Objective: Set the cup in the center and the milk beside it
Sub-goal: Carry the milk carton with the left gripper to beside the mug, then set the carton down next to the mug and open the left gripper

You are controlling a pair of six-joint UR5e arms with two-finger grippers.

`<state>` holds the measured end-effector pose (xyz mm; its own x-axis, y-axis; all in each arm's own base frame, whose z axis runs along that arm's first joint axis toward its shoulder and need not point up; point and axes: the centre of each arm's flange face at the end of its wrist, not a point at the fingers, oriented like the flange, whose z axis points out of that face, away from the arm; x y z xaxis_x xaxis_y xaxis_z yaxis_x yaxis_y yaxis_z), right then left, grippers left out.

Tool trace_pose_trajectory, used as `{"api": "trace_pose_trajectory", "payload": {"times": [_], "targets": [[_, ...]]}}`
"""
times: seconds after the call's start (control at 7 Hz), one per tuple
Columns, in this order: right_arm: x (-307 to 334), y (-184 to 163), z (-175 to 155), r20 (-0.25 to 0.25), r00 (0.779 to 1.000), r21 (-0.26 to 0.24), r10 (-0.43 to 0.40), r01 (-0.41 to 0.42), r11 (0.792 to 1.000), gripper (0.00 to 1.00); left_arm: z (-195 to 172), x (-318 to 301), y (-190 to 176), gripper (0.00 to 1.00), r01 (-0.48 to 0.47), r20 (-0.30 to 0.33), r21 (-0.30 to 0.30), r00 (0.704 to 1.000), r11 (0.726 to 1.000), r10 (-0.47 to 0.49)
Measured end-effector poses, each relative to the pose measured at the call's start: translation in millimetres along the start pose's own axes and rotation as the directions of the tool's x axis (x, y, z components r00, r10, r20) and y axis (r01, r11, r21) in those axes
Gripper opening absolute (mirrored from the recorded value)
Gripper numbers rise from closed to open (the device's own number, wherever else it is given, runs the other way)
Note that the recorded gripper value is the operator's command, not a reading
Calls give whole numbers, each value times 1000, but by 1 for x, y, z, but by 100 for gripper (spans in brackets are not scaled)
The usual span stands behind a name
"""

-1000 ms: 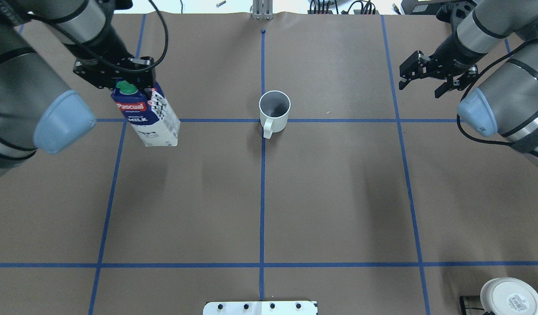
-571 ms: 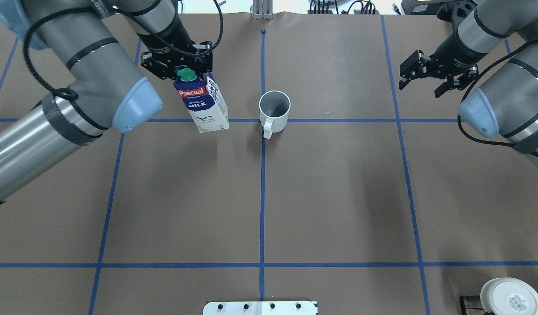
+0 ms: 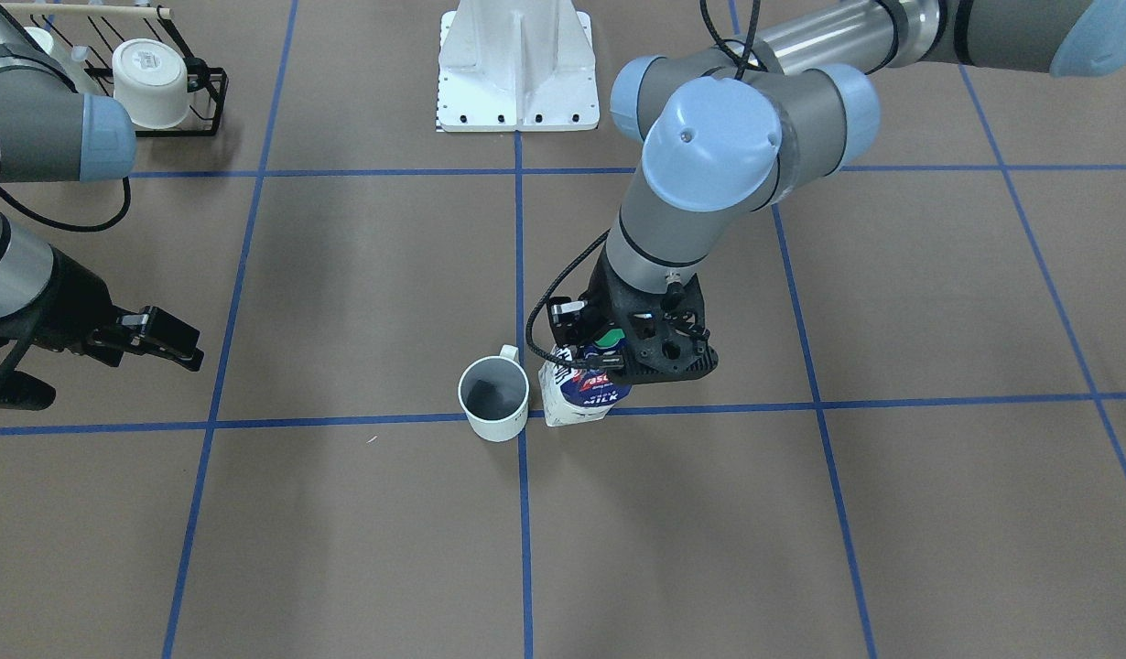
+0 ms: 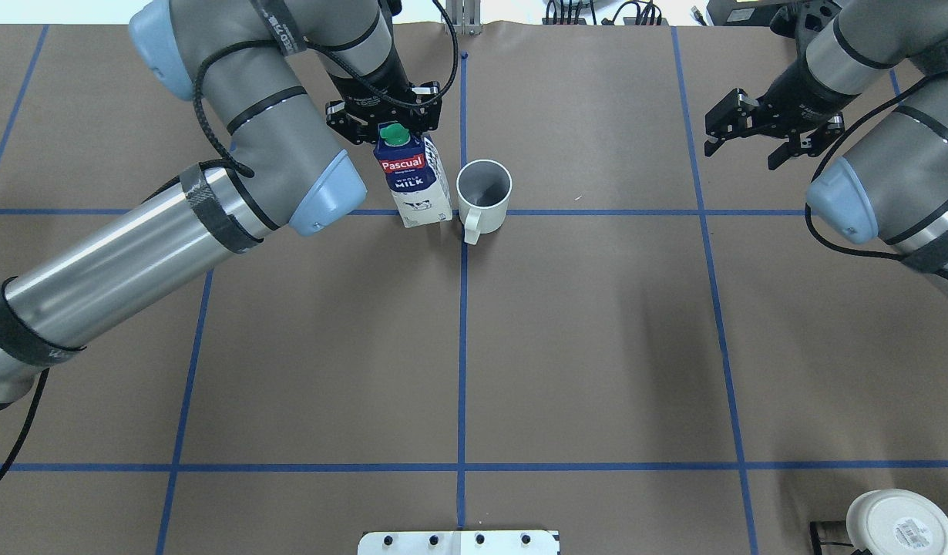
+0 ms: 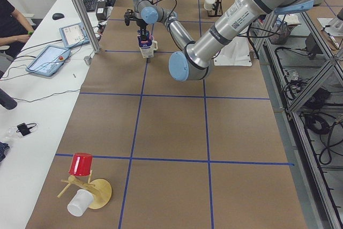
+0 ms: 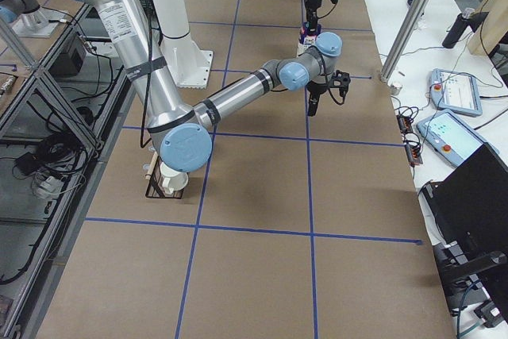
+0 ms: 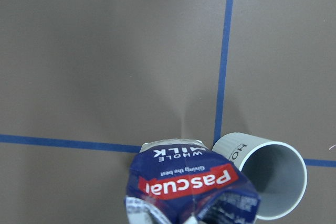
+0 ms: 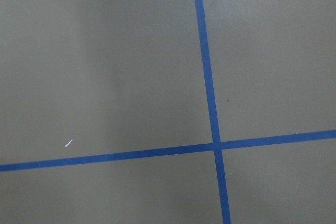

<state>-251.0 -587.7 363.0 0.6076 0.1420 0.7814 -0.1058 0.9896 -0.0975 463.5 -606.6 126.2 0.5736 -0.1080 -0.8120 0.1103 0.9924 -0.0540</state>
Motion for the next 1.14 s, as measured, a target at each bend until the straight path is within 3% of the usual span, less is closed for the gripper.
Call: {"api": "trace_pose_trajectory", "payload": {"times": [0.14,0.29,0.71,0.86,1.14], "targets": [[-1,0,1,-1,1000,1,-2,2,1000,100,5,4,0,83,-2,4,-1,1000,1000,2],[-3,2,1,-1,1000,2,-6,6,1000,100,10,6,3,98,-5,9,-3,1000,1000,5],[-6,8,-6,10,1000,11,-24,24,1000,100,29,19,27,98,-24,26,47,999,999,23],[-4,10,-8,12,1000,12,-23,23,1000,100,18,21,30,98,-29,8,59,1000,998,29],[-1,14,-12,5,1000,32,-20,20,999,100,-38,7,21,98,-3,-23,48,1000,999,4]]}}
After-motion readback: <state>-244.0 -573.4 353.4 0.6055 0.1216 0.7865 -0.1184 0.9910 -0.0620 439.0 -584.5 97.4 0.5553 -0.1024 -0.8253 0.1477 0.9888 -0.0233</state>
